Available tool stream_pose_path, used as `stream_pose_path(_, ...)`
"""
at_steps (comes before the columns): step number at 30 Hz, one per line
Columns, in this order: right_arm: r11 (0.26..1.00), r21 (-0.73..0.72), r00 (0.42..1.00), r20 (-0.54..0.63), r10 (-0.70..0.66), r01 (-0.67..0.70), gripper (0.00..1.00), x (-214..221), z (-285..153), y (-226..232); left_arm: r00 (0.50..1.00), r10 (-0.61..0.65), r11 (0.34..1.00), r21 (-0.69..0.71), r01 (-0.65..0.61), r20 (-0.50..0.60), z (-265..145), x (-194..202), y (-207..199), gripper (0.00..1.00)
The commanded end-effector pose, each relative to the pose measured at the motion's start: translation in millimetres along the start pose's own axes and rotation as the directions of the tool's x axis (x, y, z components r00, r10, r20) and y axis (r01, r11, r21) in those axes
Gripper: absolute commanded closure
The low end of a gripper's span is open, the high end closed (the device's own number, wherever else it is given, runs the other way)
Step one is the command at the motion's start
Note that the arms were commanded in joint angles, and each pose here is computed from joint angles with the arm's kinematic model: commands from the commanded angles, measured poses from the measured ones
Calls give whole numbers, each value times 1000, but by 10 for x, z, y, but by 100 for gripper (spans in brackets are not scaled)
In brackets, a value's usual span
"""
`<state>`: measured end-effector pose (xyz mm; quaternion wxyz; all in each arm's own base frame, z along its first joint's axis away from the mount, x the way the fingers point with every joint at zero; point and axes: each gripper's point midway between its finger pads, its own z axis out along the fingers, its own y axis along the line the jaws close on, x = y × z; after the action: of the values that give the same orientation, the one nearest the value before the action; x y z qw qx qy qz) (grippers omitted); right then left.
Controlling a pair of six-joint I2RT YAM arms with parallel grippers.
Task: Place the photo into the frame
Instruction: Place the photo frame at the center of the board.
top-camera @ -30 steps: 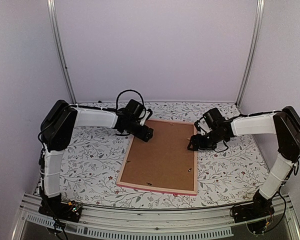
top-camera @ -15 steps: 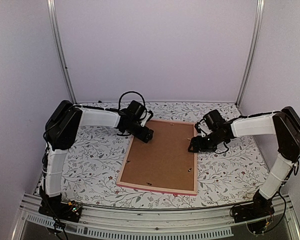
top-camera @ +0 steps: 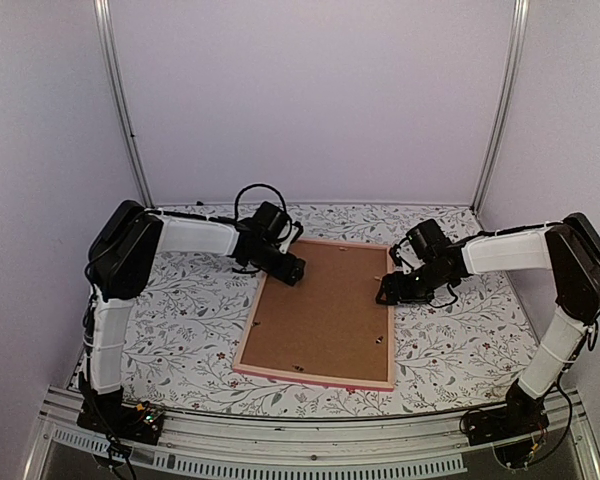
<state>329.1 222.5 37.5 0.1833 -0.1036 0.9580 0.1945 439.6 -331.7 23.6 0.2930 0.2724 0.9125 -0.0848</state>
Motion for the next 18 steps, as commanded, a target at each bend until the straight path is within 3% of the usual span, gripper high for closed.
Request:
stream_pose_path(1, 1000, -4, 1000, 25, -4, 4, 26, -65, -40, 16, 988, -62, 998, -6, 62, -143, -66, 383, 66, 9)
stream_pose_path(18, 1000, -11, 1000, 19, 7, -6, 26, -18, -40, 16, 959, -187, 982, -13, 188, -211, -342, 662, -10, 15)
